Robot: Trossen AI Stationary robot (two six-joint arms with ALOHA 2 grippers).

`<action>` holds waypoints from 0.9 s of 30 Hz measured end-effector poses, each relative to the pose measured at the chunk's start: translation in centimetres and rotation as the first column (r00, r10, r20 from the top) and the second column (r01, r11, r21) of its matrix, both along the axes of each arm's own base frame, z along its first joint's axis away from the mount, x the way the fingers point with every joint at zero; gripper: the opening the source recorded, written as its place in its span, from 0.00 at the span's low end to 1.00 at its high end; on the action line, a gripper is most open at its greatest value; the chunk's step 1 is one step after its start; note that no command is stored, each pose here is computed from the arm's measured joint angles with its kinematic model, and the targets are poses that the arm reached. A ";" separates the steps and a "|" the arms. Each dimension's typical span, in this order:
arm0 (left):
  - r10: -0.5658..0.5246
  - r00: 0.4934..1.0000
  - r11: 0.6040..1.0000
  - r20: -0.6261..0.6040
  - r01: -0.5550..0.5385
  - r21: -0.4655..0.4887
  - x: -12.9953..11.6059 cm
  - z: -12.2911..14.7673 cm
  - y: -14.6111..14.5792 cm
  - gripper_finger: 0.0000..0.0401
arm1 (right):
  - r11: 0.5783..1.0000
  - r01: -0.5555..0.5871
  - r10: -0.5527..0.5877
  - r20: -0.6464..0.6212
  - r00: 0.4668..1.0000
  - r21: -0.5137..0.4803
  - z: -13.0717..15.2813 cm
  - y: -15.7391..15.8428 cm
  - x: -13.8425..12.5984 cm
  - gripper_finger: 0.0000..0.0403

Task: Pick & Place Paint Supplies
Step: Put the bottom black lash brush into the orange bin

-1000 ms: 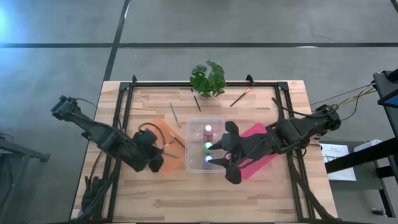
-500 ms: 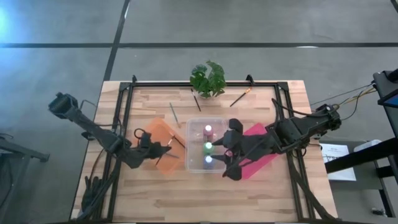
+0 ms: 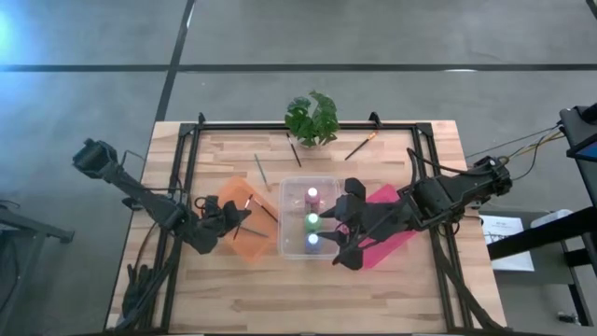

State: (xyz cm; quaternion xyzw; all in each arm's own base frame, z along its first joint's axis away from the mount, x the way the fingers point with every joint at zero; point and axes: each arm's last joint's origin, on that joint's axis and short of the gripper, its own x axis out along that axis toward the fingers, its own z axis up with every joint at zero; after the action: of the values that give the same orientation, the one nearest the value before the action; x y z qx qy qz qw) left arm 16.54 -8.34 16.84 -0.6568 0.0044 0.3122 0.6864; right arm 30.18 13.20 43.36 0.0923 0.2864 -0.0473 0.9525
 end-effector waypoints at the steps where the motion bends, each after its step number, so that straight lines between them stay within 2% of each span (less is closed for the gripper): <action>1: 0.000 1.000 1.000 -0.004 0.000 0.002 0.0 -0.1 0.0 0.10 | 1.000 0.000 0.000 0.000 1.000 0.000 0.0 0.0 0.0 0.50; 5: 0.015 1.000 0.999 0.011 -0.015 -0.028 -0.1 -0.1 0.0 0.11 | 1.000 0.002 -0.002 0.000 1.000 0.003 0.0 0.0 0.0 0.50; 27: 0.019 1.000 1.000 0.021 -0.019 -0.023 -0.1 0.0 -0.1 0.13 | 1.000 0.010 -0.010 -0.011 1.000 -0.008 -0.1 -0.1 0.0 0.50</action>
State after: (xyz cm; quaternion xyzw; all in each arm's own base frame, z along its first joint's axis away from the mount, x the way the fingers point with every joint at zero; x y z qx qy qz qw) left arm 16.42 -8.43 16.85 -0.6679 -0.0055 0.3117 0.6758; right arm 30.15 13.15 43.22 0.0896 0.2908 -0.0536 0.9511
